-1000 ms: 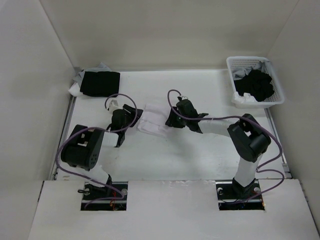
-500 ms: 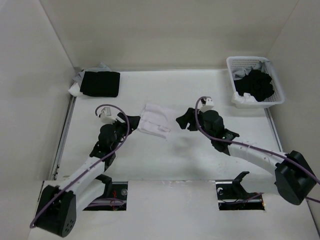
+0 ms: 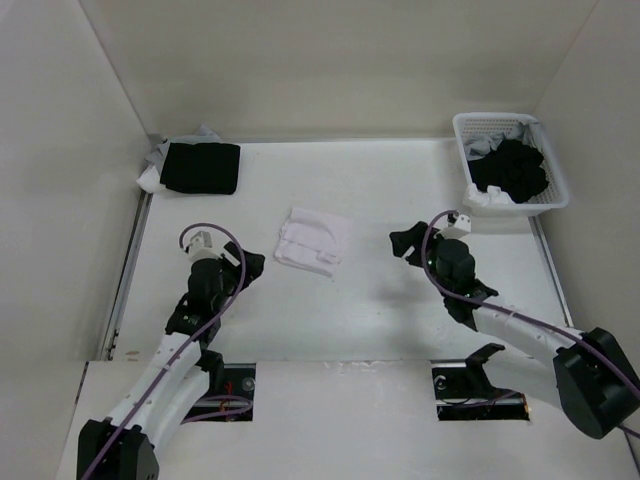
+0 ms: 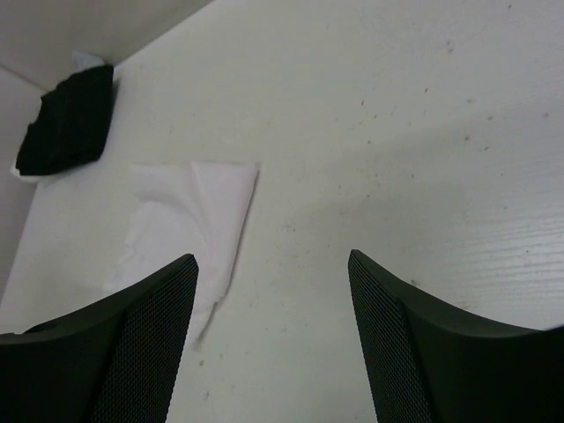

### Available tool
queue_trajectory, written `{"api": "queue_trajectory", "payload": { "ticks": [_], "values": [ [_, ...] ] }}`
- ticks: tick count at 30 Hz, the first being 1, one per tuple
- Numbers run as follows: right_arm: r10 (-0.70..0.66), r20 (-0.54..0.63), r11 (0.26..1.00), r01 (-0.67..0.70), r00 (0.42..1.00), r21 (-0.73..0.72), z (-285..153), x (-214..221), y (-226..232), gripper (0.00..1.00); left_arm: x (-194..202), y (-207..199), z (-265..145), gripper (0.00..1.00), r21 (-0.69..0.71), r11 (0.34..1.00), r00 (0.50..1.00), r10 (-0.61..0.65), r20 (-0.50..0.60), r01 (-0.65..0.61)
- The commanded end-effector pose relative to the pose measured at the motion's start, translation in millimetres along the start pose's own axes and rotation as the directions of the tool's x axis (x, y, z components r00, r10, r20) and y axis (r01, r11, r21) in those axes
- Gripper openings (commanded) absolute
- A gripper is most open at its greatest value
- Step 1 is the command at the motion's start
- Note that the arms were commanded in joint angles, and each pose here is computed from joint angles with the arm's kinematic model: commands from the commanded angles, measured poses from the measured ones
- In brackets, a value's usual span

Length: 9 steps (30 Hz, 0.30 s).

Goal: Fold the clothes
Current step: Fold the tank top

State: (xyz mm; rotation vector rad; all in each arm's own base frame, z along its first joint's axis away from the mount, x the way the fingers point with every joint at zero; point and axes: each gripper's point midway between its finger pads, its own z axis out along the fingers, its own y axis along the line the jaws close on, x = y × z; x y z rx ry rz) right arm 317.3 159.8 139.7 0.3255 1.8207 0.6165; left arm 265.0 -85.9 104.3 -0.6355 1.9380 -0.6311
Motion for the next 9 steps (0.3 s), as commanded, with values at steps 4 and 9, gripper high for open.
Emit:
{"api": "queue_trajectory", "payload": {
  "ticks": [4, 9],
  "values": [
    [0.071, 0.099, 0.997, -0.067, 0.993, -0.041, -1.8, -27.4, 5.8, 0.74, -0.3, 2.4, 1.1, 0.7, -0.007, 0.999, 0.999, 0.032, -0.001, -0.032],
    [0.069, 0.09, 0.997, -0.066, 0.994, -0.031, 1.2, -24.2, 3.4, 0.74, 0.5, 7.8, 3.8, 0.71, -0.026, 0.999, 0.999, 0.035, -0.002, -0.035]
  ]
}}
